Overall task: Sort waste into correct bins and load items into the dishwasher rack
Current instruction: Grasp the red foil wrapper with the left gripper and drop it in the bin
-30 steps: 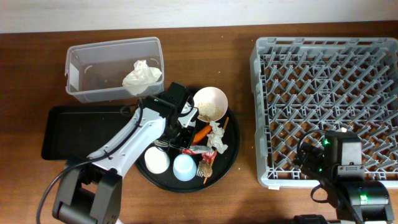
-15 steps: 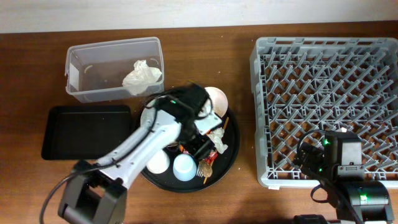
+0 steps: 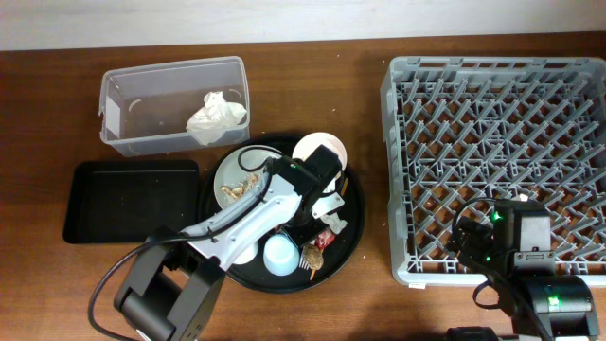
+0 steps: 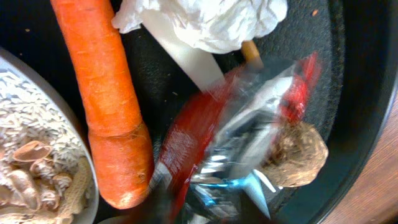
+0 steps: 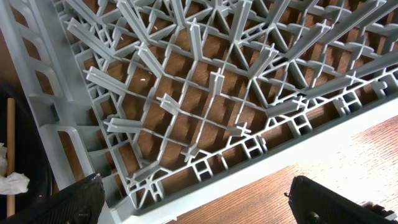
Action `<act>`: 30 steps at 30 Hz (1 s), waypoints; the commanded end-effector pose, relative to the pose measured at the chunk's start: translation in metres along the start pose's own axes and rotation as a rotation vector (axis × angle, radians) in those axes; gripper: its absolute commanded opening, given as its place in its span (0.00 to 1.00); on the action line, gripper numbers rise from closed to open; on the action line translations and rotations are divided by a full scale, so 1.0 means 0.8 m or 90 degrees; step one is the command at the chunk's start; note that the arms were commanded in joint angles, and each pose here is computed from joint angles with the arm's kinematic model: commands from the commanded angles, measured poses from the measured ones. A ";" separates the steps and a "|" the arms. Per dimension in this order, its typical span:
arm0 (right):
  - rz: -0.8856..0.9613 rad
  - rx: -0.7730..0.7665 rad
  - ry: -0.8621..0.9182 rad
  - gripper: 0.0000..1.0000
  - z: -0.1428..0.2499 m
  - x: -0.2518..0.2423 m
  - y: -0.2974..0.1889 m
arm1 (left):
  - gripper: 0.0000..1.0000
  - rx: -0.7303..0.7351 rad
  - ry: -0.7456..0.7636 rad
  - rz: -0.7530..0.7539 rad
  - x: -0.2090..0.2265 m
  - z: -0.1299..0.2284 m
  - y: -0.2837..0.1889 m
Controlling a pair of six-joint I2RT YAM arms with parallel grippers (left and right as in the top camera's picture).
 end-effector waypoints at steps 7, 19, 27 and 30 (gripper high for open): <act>-0.006 -0.008 0.003 0.98 -0.004 0.002 -0.005 | 0.00 -0.149 -0.103 -0.209 0.076 -0.017 -0.133; -0.006 -0.008 0.003 0.98 -0.004 0.002 -0.005 | 0.08 -0.331 -0.491 -0.387 0.338 0.104 -0.162; -0.130 0.032 -0.080 0.98 0.004 0.033 -0.009 | 0.99 -0.281 -0.578 -0.294 0.314 0.134 -0.168; -0.212 0.049 -0.145 1.00 0.004 0.055 -0.022 | 0.99 -0.200 -0.675 -0.213 0.249 0.168 -0.180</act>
Point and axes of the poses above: each gripper's point midway between its finger pads, its own y axis out along the fingers, its own x axis along the line the jaws close on, z = x × y, the point moved 5 cm from there along -y, back along the fingers, and after that the axes turned 9 degrees about y, right-handed, at the moved point
